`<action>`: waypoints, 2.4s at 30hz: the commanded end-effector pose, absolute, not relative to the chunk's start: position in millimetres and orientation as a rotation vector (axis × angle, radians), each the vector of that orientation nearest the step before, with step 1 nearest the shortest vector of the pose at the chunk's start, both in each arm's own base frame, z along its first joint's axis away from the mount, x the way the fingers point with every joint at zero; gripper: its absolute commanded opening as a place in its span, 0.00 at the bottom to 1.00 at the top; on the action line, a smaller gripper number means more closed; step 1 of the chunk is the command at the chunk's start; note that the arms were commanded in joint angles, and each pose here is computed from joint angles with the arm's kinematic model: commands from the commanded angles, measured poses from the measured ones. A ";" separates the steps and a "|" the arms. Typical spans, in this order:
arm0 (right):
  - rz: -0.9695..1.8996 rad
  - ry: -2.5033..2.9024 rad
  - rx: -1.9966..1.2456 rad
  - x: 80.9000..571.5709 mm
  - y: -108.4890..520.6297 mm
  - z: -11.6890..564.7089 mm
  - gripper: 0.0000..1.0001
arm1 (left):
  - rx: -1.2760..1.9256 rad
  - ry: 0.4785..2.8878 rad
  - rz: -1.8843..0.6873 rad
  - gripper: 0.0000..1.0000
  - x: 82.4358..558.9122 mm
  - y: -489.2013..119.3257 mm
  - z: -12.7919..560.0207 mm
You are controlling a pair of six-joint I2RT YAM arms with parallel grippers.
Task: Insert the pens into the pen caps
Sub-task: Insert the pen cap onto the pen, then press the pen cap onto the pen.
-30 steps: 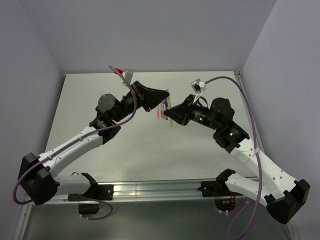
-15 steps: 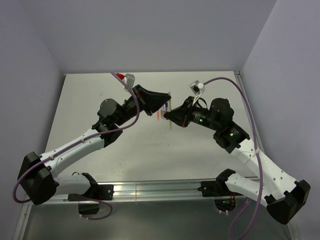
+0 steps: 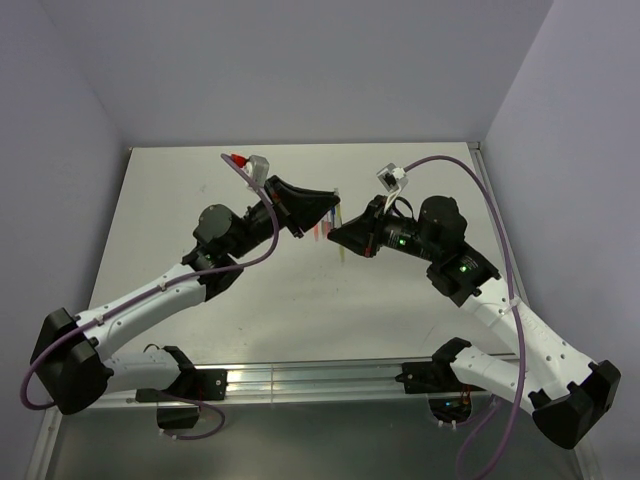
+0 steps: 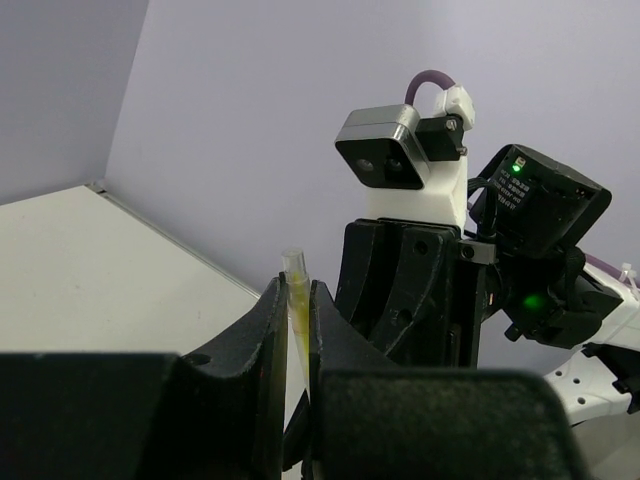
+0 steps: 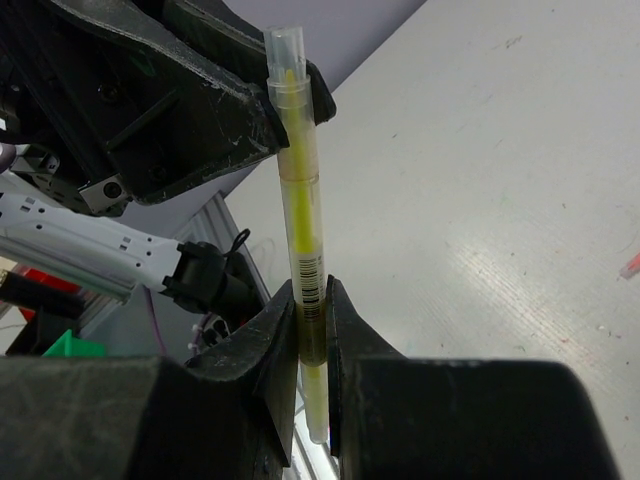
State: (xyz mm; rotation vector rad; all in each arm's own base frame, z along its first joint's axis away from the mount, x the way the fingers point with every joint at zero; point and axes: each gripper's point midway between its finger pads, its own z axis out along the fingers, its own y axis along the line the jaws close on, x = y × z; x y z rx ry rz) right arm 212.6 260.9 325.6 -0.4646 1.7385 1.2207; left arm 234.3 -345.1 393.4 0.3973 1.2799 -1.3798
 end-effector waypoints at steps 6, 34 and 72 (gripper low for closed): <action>1.111 1.481 -0.271 252.7 230.7 394.8 0.00 | 0.706 1.487 -1.507 0.00 164.5 -371.1 320.0; 1.108 1.481 -0.259 258.8 223.9 397.0 0.00 | 0.688 1.589 -1.493 0.00 139.7 -380.7 283.0; 1.346 1.408 -0.834 153.4 289.9 377.6 0.00 | 0.794 1.227 -1.429 0.58 195.8 -302.5 469.3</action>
